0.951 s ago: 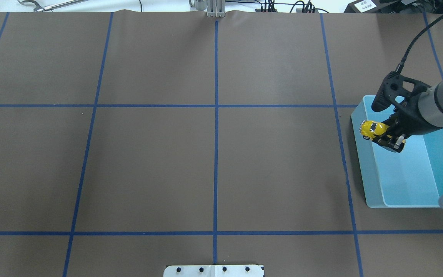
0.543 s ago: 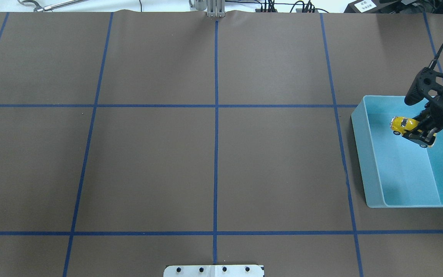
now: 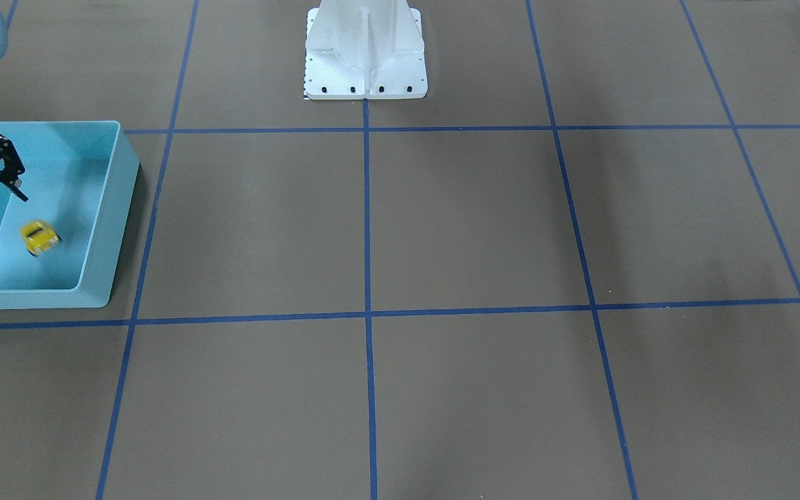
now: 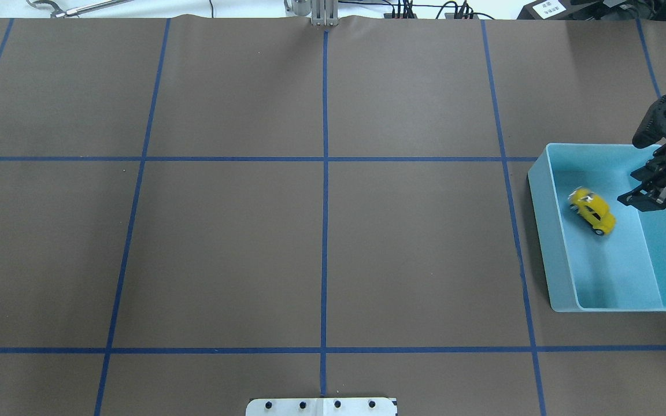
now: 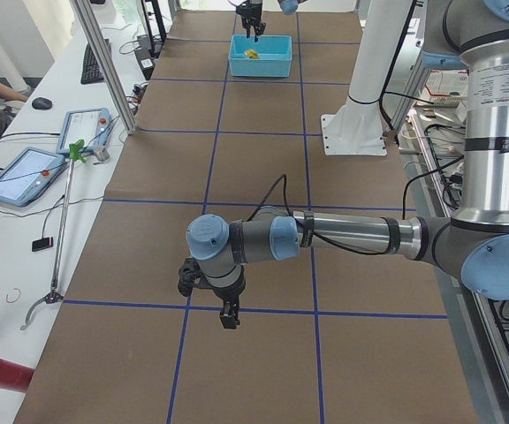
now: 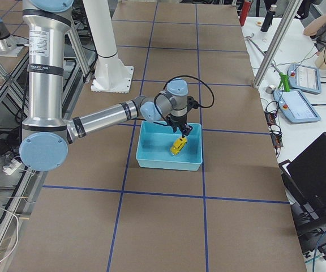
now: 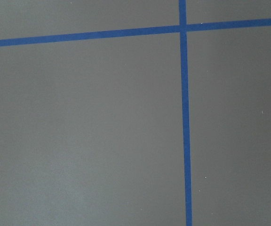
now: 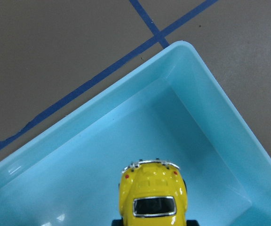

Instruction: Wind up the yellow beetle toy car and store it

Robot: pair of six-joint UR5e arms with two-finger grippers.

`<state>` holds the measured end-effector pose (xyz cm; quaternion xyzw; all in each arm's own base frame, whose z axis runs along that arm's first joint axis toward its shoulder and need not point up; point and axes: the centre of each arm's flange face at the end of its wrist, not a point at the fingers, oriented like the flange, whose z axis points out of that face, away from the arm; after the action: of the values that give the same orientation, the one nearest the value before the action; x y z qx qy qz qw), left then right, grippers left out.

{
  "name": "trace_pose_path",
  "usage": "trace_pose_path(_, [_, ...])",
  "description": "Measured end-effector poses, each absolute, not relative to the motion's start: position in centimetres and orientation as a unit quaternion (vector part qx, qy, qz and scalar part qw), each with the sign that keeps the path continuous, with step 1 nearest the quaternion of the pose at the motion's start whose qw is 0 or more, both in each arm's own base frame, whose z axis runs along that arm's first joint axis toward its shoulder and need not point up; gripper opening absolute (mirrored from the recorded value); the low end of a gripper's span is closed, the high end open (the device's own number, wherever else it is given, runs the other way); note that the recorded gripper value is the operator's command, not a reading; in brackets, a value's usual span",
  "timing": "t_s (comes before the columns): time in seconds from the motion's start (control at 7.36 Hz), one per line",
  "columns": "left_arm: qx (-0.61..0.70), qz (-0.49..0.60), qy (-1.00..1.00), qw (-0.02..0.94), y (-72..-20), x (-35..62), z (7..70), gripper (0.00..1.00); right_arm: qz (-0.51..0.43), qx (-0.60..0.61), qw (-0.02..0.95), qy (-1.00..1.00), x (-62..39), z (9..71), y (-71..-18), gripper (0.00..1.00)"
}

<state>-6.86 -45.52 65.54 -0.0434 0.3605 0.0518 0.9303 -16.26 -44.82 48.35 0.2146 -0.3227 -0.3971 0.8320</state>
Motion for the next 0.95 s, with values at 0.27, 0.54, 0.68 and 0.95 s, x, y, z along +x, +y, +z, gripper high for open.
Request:
trace_pose_path(0.27, [-0.044, 0.051, 0.360, 0.931, -45.5, -6.9, 65.6, 1.00, -0.390, 0.216, 0.829, -0.337, -15.3, 48.2, -45.0, 0.99])
trace_pose_path(0.54, [-0.045, 0.049, 0.359, 0.931, -45.5, -6.9, 65.6, 1.00, -0.350, 0.208, 0.844, -0.349, -11.2, 50.3, -46.1, 0.99])
trace_pose_path(0.68, [-0.046, 0.048, 0.359, 0.931, -45.5, -6.9, 65.6, 1.00, -0.296, 0.188, 0.858, -0.374, -6.4, 53.6, -47.0, 0.99])
trace_pose_path(0.95, [-0.045, 0.048, 0.360, 0.931, -45.5, -6.9, 65.6, 1.00, -0.176, 0.150, 0.891, -0.391, 3.3, 61.8, -47.4, 0.99])
